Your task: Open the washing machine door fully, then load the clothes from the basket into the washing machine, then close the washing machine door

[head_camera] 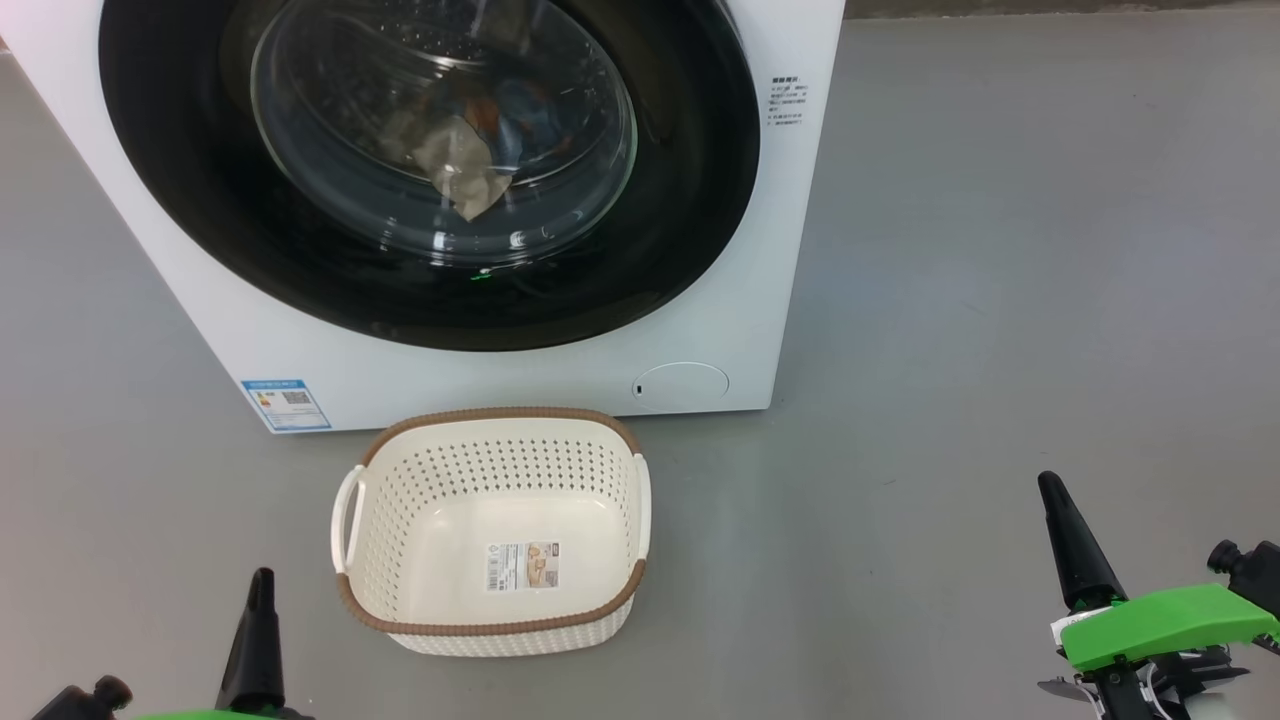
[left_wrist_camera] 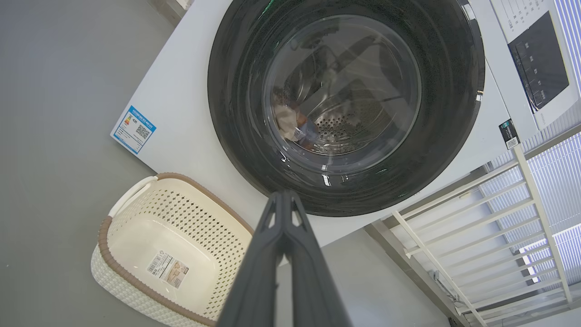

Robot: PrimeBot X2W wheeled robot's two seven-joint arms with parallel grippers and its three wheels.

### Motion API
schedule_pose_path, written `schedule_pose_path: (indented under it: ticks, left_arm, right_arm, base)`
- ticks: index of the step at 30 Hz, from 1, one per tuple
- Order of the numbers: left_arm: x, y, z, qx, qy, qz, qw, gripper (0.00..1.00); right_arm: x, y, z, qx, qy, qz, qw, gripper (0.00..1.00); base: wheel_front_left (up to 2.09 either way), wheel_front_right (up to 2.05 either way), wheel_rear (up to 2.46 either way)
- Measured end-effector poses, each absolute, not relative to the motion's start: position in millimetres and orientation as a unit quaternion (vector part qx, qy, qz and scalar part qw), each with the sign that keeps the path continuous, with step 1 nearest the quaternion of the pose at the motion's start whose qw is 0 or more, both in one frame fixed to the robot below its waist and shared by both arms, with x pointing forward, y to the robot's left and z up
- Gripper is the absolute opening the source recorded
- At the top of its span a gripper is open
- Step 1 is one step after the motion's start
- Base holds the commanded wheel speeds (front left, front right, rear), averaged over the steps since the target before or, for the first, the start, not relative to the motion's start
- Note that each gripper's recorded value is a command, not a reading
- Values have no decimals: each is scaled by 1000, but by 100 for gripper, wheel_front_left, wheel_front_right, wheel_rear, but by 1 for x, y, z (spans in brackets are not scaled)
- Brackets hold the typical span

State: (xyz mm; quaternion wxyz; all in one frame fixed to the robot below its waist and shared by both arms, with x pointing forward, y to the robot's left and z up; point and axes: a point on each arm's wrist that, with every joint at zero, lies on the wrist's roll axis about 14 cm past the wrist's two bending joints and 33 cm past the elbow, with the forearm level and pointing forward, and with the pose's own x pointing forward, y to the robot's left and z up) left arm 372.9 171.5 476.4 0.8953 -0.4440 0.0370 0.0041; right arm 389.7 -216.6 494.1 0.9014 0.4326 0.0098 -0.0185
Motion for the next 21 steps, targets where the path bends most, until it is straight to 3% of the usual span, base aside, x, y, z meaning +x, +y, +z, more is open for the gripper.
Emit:
schedule_pose_path:
  ticks: [21]
  left_arm:
    - [373,178,475,-538,44,17,842,0]
  right_arm:
    - [390,-213,494,532,12,-24,846,0]
  base:
    - [0,0,0]
